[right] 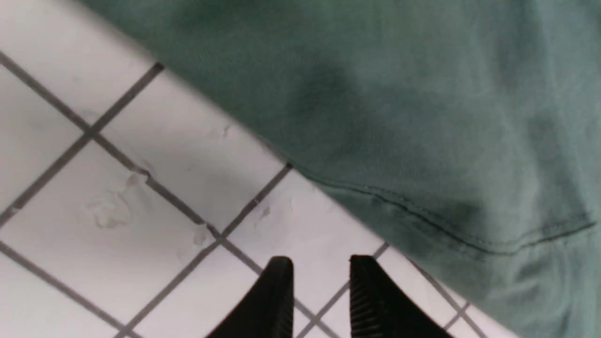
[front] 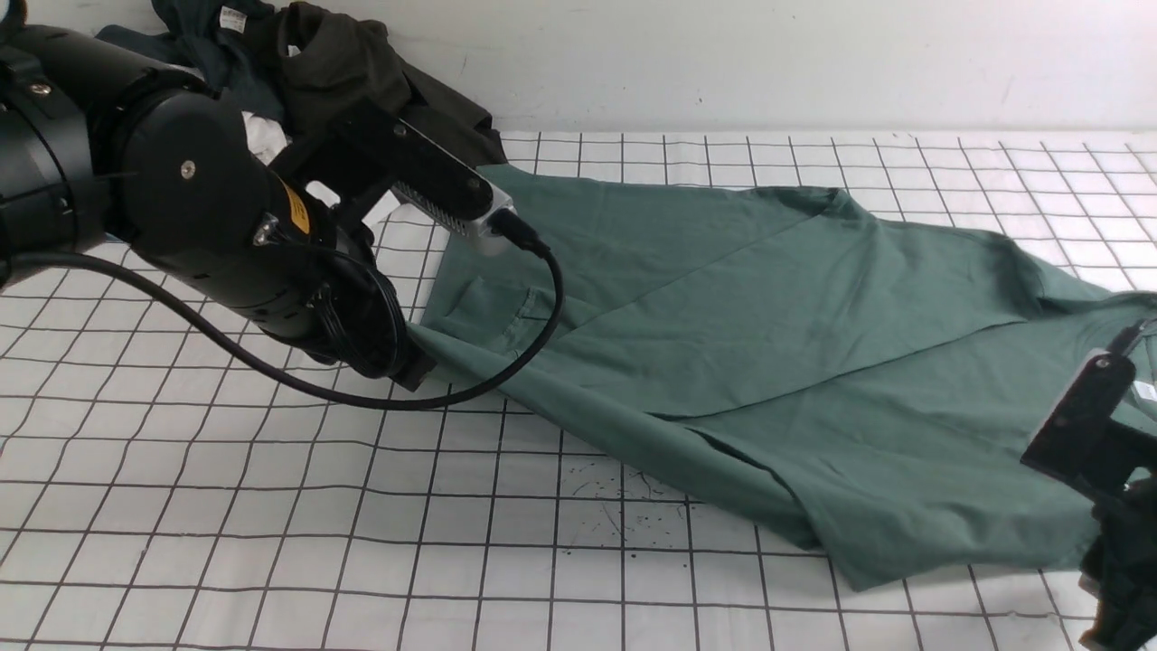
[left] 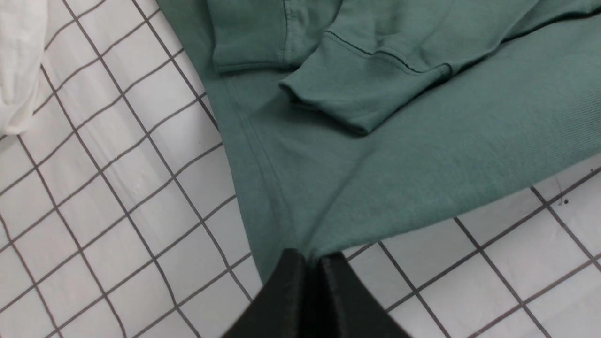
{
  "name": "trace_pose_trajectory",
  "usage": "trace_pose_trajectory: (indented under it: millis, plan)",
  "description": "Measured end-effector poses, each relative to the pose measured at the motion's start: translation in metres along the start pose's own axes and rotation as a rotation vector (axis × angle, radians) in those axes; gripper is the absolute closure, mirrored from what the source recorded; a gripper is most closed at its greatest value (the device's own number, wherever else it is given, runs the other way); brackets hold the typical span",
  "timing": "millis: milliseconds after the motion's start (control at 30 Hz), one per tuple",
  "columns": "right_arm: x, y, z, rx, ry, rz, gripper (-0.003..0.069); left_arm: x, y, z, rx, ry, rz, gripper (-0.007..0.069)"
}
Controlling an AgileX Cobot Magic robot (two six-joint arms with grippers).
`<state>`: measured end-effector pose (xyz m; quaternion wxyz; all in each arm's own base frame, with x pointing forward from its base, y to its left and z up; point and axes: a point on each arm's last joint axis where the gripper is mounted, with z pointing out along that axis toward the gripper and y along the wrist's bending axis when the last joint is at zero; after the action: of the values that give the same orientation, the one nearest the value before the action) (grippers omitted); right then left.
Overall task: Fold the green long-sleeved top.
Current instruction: Use both arms simultaneously to clamp the lower edge of the clothing fabric
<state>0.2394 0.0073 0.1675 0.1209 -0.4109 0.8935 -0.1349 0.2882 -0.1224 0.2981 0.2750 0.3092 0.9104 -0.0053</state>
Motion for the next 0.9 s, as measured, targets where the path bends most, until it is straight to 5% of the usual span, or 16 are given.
trace_pose_trajectory:
  millis: [200, 300, 400, 533, 733, 900]
  plan:
    - [-0.009, -0.005, 0.024, 0.044, -0.009, -0.127, 0.0358, 0.001, -0.001, 0.009, 0.012, 0.030, -0.003, 0.0620]
    - [-0.009, -0.007, 0.024, 0.063, -0.014, -0.098, 0.0401, 0.002, -0.001, 0.010, 0.018, 0.038, -0.007, 0.0620]
    - [-0.010, -0.010, 0.018, 0.111, -0.051, -0.030, 0.0551, 0.003, -0.002, 0.010, 0.022, 0.052, -0.008, 0.0620]
    - [-0.009, -0.017, -0.005, 0.186, -0.105, 0.019, 0.0655, 0.004, -0.002, 0.010, 0.026, 0.066, -0.009, 0.0620]
    - [-0.004, -0.021, -0.031, 0.258, -0.140, 0.044, 0.0673, 0.004, -0.002, 0.010, 0.028, 0.068, -0.010, 0.0620]
    - [0.003, -0.018, -0.024, 0.217, -0.049, 0.063, 0.0652, 0.004, -0.002, 0.010, 0.028, 0.063, -0.011, 0.0620]
